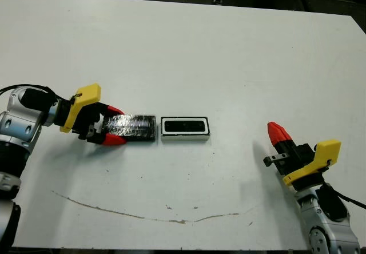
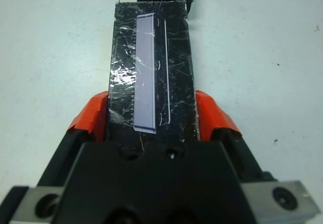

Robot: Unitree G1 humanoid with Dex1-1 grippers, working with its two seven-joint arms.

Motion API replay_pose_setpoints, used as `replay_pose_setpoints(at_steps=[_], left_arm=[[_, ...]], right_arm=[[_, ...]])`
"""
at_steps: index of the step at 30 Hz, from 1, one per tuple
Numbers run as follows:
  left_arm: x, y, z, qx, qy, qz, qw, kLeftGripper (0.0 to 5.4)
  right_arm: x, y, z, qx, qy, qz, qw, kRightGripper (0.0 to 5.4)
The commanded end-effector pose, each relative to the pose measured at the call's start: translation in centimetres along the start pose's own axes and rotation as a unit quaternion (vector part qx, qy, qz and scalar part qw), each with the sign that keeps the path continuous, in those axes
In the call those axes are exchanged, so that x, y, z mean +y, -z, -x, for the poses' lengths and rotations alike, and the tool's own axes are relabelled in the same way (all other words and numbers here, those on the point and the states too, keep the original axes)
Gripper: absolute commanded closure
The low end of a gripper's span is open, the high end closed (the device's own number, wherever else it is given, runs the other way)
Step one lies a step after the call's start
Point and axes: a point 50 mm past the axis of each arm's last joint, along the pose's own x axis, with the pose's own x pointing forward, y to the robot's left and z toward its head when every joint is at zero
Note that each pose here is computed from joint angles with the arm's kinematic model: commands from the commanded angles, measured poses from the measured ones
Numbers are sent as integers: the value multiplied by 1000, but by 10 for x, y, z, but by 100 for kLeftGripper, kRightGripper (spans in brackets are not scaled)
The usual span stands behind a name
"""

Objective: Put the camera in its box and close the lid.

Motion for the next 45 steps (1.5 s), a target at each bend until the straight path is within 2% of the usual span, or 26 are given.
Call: replay_pose_setpoints(at_steps=[1,4,7,15,22,26,29,37,45], left_arm=[[-1,7,-1,3,8,18,1000,222],[0,8,0,-10,7,33,999,222],[1,9,2,-36,0,33,999,222],[5,15,9,-110,-16,73,991,222],[5,15,4,-184,-47,150,970,222],[1,11,-3,-199,-50,153,967,222],[-2,6,-10,-196,-41,139,970,222],[-7,-1,-33,-192,3,136,972,222],[-7,-6,-49,-184,35,103,977,222]], right_arm=[[-4,2,2,16,3,7,1000,540],[-4,2,2,16,0,3,1000,540],[-4,3,2,19,3,1,1000,540],[-3,2,2,23,0,3,1000,540],[-3,3,2,20,-2,6,1000,540],[-2,3,2,20,-1,5,1000,540],[-2,3,2,20,-4,5,1000,540],[-2,2,2,21,-2,13,1000,540],[-2,3,2,21,-2,12,1000,540]])
